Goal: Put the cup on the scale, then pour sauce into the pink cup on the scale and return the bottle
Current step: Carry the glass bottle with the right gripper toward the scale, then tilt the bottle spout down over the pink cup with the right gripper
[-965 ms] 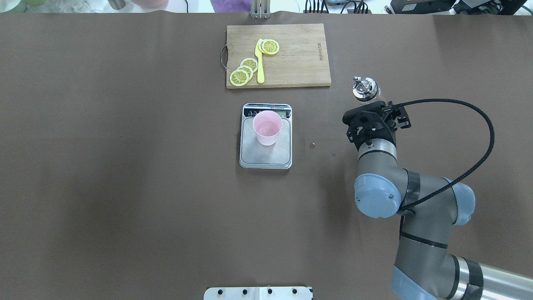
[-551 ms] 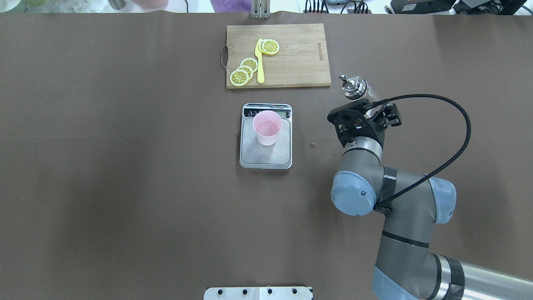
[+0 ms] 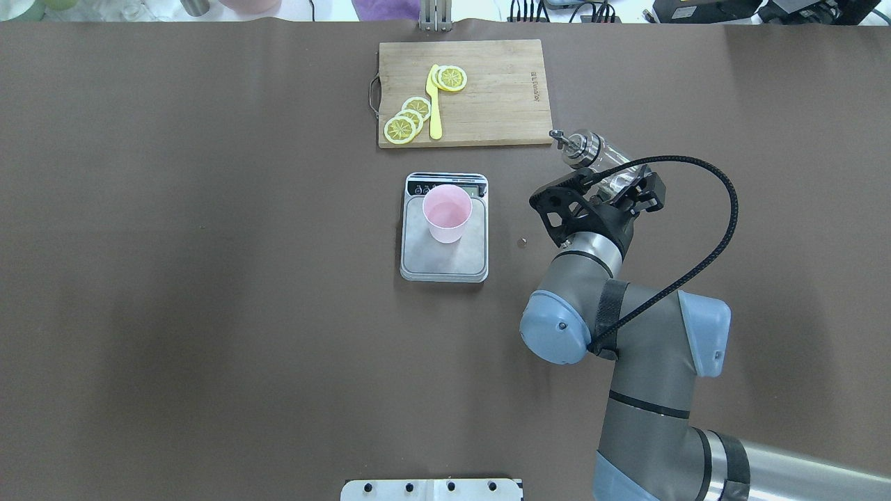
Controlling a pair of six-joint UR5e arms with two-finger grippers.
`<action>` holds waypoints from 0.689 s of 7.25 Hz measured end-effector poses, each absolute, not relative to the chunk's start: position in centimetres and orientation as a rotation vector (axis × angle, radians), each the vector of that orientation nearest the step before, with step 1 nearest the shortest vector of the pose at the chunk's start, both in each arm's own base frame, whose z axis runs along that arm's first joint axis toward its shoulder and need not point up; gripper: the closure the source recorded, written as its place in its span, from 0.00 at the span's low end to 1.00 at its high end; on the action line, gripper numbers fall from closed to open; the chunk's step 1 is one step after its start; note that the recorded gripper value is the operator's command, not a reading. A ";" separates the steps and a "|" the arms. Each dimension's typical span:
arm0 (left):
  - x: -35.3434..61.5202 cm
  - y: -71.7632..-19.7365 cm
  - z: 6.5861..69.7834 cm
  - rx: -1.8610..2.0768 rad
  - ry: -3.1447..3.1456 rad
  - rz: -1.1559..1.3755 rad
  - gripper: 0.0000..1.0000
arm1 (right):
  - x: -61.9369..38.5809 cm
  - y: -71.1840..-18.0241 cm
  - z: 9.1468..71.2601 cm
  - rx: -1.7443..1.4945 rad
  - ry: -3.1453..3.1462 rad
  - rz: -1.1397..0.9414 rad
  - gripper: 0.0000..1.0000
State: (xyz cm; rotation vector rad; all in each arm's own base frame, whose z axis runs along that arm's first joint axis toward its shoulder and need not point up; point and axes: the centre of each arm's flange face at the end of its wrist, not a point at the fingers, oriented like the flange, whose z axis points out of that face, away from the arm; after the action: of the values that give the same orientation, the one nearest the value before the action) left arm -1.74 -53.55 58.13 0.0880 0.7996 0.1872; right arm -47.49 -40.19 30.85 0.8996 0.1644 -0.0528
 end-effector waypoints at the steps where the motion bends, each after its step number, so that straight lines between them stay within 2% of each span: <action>1: -1.7 -53.5 58.2 0.087 0.800 0.187 0.01 | -47.5 -40.1 30.6 0.888 0.211 -0.075 1.00; 5: -1.7 -53.5 58.3 0.084 0.800 0.186 0.01 | -48.1 -39.1 29.6 0.845 0.339 -0.150 1.00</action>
State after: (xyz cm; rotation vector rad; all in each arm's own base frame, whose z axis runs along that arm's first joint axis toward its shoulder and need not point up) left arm -1.74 -53.47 58.34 0.0841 0.7996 0.1855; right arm -48.14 -39.09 29.59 0.8451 0.3390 -0.1504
